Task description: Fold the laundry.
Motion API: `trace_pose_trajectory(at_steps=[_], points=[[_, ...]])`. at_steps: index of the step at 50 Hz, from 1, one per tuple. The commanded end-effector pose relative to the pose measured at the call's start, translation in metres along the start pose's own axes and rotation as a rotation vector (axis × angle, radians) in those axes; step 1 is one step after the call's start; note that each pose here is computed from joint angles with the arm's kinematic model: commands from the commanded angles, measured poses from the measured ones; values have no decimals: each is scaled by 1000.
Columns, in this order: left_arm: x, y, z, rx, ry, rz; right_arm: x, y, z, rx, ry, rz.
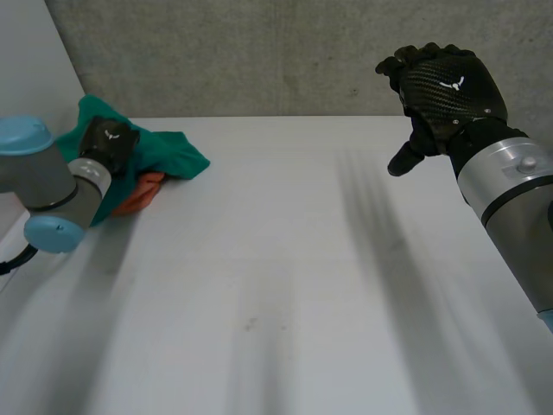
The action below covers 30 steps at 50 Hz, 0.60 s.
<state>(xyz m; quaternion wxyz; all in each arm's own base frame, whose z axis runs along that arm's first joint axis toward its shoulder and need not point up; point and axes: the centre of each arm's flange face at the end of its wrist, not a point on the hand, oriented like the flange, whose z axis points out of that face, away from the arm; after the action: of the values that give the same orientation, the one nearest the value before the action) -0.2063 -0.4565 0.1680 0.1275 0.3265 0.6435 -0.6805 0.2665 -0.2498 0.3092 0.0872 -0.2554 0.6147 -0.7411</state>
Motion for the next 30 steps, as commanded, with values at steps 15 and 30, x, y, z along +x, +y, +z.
trace_pose_trajectory(at_steps=[15,30], points=[[72,-219,-196,342,433,-663,33,-1,10,5,96,-45],[127,-179,-174,179,582,-729,31,-2,8,-32,70,-42]])
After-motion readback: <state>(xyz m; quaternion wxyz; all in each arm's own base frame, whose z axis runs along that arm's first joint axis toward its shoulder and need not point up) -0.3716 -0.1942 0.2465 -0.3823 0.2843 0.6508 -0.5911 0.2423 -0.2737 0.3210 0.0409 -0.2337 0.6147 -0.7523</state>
